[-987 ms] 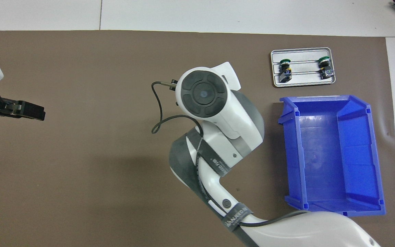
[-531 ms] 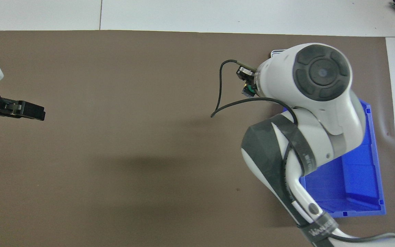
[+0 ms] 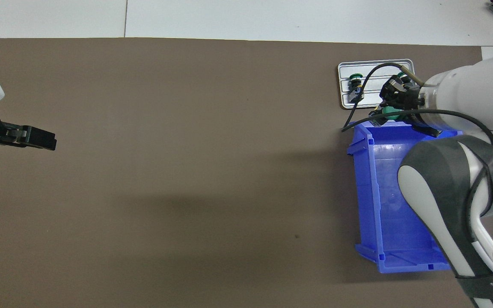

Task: Place and press button with both arms
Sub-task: 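Carry the green button over the blue bin with the right gripper, then lower the button into the blue bin and open the right gripper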

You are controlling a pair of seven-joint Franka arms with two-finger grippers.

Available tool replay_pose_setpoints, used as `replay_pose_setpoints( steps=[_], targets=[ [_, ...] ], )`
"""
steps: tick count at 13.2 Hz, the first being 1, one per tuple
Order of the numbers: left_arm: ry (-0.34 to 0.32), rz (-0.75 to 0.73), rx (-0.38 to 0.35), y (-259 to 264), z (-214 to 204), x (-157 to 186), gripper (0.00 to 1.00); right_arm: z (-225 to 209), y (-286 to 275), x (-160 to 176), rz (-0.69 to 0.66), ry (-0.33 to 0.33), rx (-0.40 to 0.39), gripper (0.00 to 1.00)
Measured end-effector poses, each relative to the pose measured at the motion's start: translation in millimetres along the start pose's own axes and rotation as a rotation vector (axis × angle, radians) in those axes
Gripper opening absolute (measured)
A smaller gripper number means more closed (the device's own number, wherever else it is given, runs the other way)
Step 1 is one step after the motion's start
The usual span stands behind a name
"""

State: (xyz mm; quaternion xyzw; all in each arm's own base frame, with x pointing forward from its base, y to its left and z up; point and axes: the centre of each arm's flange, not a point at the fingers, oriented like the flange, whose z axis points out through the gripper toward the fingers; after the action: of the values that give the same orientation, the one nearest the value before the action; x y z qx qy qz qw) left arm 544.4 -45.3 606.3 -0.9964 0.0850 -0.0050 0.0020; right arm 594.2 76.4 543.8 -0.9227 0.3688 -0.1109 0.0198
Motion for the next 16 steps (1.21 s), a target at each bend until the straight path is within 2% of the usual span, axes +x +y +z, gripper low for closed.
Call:
replay_pose_setpoints(
  steps=[2, 5, 9, 12, 16],
  targets=[
    [0.0, 0.0, 0.0, 0.0, 0.0, 0.0, 1.0, 14.1, 23.4, 10.8, -0.108, -0.018, -0.03, 0.41],
    [0.0, 0.0, 0.0, 0.0, 0.0, 0.0, 1.0, 28.0, 50.1, 23.7, -0.381, -0.046, -0.053, 0.41],
    [0.0, 0.0, 0.0, 0.0, 0.0, 0.0, 1.0, 56.1, 74.6, 26.9, -0.665, -0.101, -0.075, 0.41],
    [0.0, 0.0, 0.0, 0.0, 0.0, 0.0, 1.0, 87.8, 81.9, 16.8, -0.796, -0.094, -0.056, 0.41],
    [0.0, 0.0, 0.0, 0.0, 0.0, 0.0, 1.0, 137.8, 93.9, 19.2, -0.888, -0.091, -0.01, 0.41]
  ],
)
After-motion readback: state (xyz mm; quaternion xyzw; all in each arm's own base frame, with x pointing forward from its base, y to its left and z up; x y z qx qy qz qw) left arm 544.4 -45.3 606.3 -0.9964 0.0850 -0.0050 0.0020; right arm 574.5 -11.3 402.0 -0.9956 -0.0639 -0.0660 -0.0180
